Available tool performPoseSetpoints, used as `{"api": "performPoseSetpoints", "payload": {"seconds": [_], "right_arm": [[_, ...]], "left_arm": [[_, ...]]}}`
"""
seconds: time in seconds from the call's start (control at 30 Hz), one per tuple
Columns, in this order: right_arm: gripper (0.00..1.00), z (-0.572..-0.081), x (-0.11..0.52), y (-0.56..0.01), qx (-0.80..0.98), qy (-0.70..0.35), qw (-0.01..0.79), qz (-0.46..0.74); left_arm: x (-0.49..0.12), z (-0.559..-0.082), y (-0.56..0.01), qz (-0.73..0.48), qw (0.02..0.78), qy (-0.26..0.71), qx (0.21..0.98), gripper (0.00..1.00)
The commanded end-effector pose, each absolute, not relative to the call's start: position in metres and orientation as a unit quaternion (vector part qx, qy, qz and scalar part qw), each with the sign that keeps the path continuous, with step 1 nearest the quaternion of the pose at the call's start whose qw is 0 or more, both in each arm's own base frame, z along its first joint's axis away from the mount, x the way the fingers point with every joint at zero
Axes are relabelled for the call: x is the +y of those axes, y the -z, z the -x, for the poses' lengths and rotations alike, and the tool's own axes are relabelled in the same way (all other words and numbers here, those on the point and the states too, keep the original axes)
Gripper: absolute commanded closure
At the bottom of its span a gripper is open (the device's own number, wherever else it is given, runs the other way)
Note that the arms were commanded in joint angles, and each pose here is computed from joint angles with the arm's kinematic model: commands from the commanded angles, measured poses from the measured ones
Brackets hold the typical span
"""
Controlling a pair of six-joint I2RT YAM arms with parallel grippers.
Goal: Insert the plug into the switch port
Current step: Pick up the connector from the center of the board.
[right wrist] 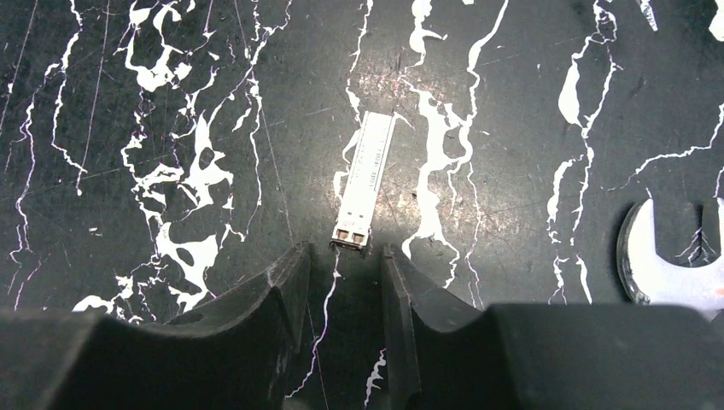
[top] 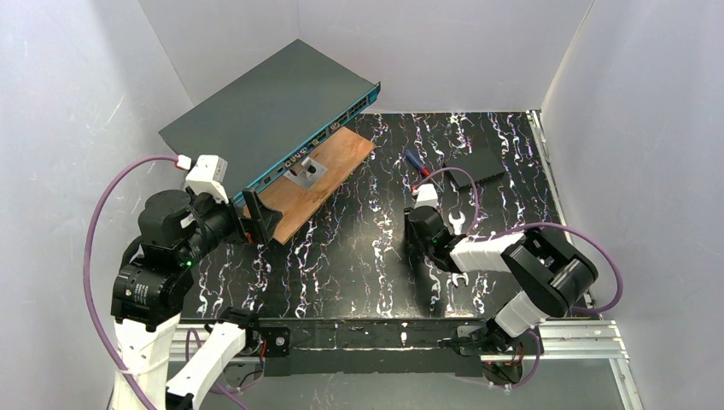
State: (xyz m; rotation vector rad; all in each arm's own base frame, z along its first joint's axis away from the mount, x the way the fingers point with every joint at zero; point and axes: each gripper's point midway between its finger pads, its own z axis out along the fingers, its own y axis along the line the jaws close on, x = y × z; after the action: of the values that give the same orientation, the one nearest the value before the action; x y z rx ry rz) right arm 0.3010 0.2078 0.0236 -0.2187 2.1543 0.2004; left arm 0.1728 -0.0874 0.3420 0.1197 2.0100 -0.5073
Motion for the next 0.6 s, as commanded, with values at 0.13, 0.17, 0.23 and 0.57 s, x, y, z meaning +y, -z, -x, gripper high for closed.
{"api": "performPoseSetpoints", "payload": {"seconds": [0.13,0.17,0.23,0.57], "right_arm": [[0.59,-0.301,0.203,-0.01,0.874,-0.045,0.477,0.085],[0.6,-0.302,0.203,-0.01,0.873,-0.042,0.478,0.085],[0.61,-0.302,0.203,-0.008,0.873,-0.035,0.478,0.085],[0.75,-0.305,0.199,0.001,0.876,-0.015,0.477,0.073]], "left_arm": [[-0.088,-0.173,-0.344,-0.05,0.513,0.212,0.83,0.02],[-0.088,-0.173,-0.344,-0.049,0.514,0.212,0.83,0.02],[-0.087,-0.173,-0.345,-0.048,0.515,0.211,0.829,0.02],[-0.083,-0.172,-0.345,-0.041,0.519,0.202,0.83,0.02]]}}
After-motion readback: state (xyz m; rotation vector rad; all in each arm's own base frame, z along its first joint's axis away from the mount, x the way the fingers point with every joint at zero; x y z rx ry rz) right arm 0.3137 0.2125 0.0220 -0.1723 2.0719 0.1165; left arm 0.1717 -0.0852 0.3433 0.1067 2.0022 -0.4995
